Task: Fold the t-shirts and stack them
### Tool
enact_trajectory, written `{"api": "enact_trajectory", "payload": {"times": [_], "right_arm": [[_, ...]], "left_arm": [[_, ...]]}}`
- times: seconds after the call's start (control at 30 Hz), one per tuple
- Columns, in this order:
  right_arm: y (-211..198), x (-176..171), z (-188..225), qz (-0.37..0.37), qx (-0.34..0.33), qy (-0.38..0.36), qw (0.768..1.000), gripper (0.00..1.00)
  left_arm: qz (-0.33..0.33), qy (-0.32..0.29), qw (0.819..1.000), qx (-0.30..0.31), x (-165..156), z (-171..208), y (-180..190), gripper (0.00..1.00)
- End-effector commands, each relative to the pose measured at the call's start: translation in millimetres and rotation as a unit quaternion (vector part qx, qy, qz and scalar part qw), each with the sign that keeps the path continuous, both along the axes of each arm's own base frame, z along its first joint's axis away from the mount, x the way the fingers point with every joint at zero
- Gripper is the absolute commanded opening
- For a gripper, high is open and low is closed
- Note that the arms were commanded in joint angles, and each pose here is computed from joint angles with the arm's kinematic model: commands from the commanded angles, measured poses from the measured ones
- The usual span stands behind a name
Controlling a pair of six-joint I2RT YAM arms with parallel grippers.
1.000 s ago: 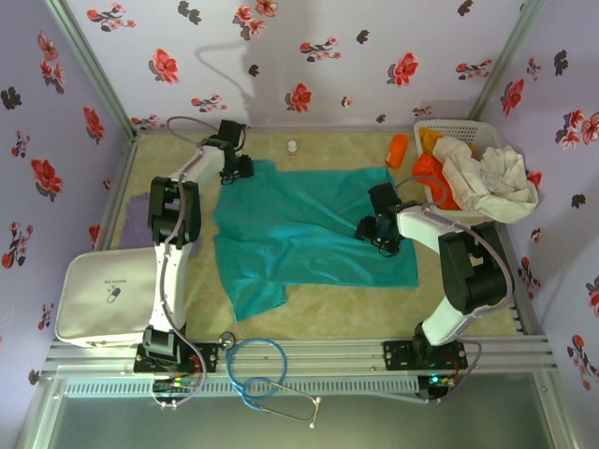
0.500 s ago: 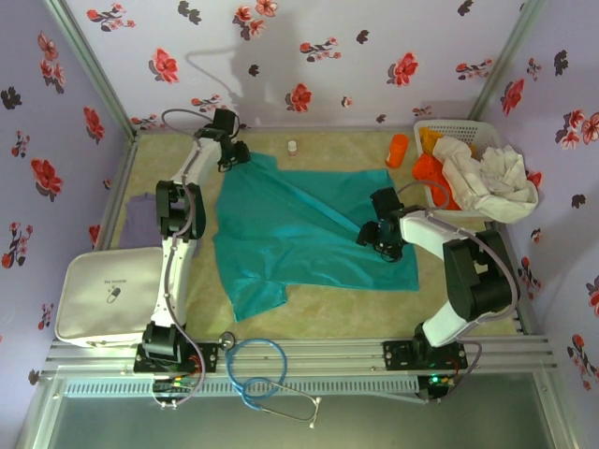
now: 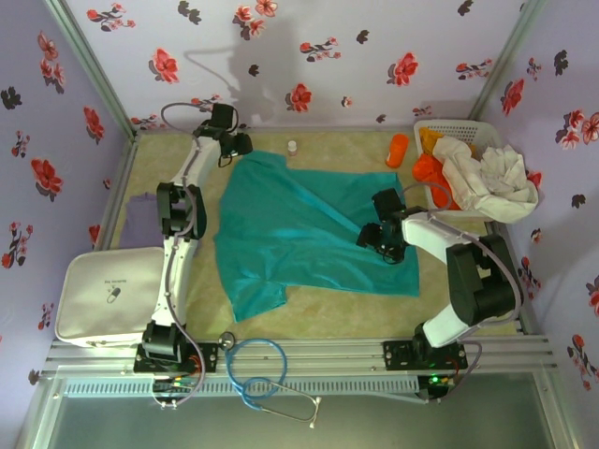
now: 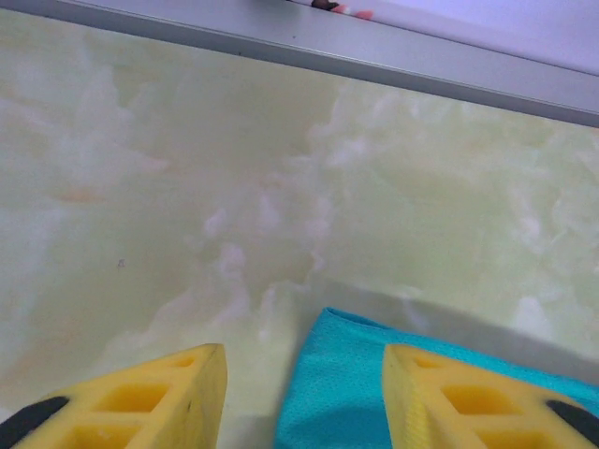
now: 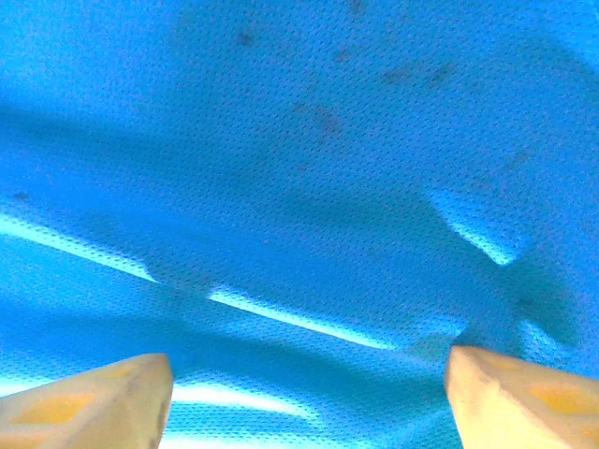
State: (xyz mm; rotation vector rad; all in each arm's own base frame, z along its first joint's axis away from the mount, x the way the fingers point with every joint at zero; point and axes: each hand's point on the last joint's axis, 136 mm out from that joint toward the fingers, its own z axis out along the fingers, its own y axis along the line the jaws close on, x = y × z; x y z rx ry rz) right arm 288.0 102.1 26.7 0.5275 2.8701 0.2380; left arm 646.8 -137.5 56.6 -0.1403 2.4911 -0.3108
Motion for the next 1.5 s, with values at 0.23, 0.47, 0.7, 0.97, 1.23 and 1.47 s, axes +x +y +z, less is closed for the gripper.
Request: {"api": "enact_trajectory", "payload": {"times": [0.23,0.47,0.7,0.97,1.23,1.47], "right_arm": [[3,14,25,0.02,0.007,-0.045,0.999,0.94],[11,19,22,0.031,0.024,-0.04,0.998,0.99],[20,27,2,0.028,0.033,-0.022,0.999,0.99],[24,38,-16,0.026,0.027,-0.001,0.999,0.99],[28,68,-14,0.025,0.019,-0.011,0.999,0.99],[27,74,24,0.032,0.021,-0.056,0.998,0.98]], "left_arm": [[-0.011,-0.003,1.0,-0.016,-90,69,-2,0.49],[-0.031,0.053,0.998,-0.02,-190,45,-22,0.49],[-0.049,0.114,0.992,-0.012,-237,4,-45,0.5],[-0.045,0.154,0.987,0.009,-231,-33,-33,0.49],[-0.04,0.16,0.986,0.019,-190,-42,-22,0.48],[-0.055,0.12,0.991,0.021,-189,16,-20,0.48]]}}
